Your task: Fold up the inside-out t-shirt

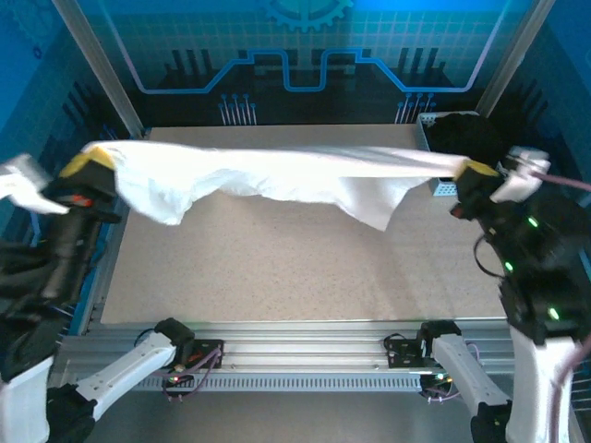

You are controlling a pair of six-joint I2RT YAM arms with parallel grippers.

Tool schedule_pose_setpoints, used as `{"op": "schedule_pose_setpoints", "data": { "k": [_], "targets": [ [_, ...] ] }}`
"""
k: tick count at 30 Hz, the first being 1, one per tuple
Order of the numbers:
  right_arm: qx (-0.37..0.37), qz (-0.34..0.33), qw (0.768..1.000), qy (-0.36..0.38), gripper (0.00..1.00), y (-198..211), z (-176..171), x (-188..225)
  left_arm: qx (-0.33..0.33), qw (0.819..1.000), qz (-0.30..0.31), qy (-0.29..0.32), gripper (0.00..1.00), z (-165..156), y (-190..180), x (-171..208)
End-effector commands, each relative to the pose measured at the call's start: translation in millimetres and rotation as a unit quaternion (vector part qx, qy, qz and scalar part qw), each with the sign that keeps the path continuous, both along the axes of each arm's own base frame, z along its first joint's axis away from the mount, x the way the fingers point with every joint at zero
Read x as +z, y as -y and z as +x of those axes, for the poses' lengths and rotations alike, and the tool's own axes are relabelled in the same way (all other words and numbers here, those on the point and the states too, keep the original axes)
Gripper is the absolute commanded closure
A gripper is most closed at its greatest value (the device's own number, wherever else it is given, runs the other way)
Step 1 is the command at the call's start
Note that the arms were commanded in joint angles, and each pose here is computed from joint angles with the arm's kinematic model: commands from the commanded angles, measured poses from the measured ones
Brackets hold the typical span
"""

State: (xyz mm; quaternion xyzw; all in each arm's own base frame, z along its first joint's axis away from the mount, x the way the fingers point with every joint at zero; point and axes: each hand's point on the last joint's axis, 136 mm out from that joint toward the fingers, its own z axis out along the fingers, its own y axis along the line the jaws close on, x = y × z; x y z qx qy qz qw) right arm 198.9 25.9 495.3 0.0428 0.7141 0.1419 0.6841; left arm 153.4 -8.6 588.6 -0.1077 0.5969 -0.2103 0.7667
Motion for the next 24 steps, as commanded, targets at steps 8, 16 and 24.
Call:
{"op": "schedule_pose_setpoints", "data": {
  "k": [8,16,24],
  "targets": [
    [-0.008,-0.022,0.998,-0.052,1.0,2.6,28.4,-16.5,0.071,0.974,0.14,-0.161,1.0,131.7,28.1,-54.0],
    [-0.032,-0.05,0.997,-0.057,1.0,9.2,123.6,-9.3,0.1,0.972,0.155,-0.146,1.0,198.3,19.7,-22.7],
    [-0.008,-0.062,0.998,-0.029,1.0,0.8,99.6,22.7,0.05,0.988,0.132,-0.059,1.0,137.7,26.3,29.8]
  ]
}}
